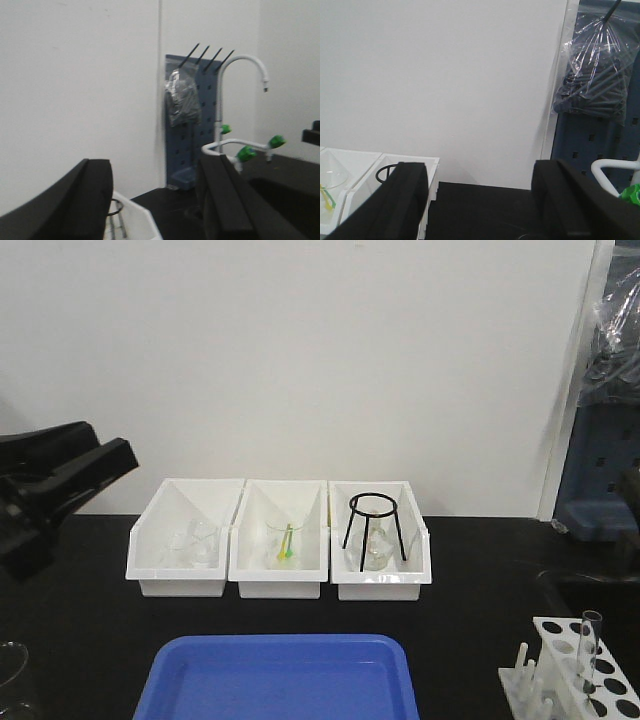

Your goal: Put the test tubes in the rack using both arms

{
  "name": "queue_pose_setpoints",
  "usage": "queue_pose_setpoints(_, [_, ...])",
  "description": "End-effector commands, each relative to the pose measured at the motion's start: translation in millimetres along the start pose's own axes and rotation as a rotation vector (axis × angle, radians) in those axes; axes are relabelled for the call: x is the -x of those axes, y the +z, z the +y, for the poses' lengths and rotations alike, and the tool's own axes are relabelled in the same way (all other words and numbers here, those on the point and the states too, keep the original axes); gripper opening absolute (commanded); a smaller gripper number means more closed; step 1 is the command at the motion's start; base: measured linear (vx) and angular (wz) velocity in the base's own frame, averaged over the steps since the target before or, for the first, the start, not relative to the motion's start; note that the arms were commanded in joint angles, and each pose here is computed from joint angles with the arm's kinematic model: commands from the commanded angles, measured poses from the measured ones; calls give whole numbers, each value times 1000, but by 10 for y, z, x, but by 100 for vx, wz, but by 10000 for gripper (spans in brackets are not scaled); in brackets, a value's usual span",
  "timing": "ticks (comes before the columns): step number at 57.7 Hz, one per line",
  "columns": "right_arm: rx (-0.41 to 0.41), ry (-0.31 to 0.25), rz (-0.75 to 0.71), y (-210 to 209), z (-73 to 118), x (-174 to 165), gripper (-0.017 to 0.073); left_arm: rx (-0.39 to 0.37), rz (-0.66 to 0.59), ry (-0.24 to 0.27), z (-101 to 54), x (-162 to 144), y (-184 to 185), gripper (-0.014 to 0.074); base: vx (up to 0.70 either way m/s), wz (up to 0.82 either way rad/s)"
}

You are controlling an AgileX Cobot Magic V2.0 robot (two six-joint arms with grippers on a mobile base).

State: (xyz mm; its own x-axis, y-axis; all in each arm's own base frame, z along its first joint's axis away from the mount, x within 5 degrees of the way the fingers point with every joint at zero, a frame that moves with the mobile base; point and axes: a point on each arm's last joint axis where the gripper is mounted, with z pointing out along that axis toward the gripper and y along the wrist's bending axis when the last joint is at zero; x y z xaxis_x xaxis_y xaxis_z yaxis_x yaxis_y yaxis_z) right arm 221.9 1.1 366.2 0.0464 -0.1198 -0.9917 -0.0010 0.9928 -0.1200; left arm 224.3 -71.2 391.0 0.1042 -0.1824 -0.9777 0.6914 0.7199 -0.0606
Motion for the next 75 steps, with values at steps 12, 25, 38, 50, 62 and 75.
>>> queue_pose_setpoints(12, [-17,-20,-129,-36,-32,221,511,295,-29,243,-280,563,-557,388,0,0])
queue_pose_setpoints(25, [-17,-20,-129,-36,-32,221,511,352,-93,320,-448,740,-799,350,0,0])
queue_pose_setpoints(38, [-17,-20,-129,-36,-32,221,511,371,-136,340,-540,820,-920,296,0,0])
queue_pose_setpoints(50, [-17,-20,-129,-36,-32,221,511,400,-198,155,-480,715,-945,164,0,0])
queue_pose_setpoints(62, [-17,-20,-129,-36,-32,221,511,548,-211,262,-476,565,-1185,-7,0,0])
queue_pose_setpoints(75, [-17,-20,-129,-36,-32,221,511,671,10,268,-521,43,-1529,-3,0,0])
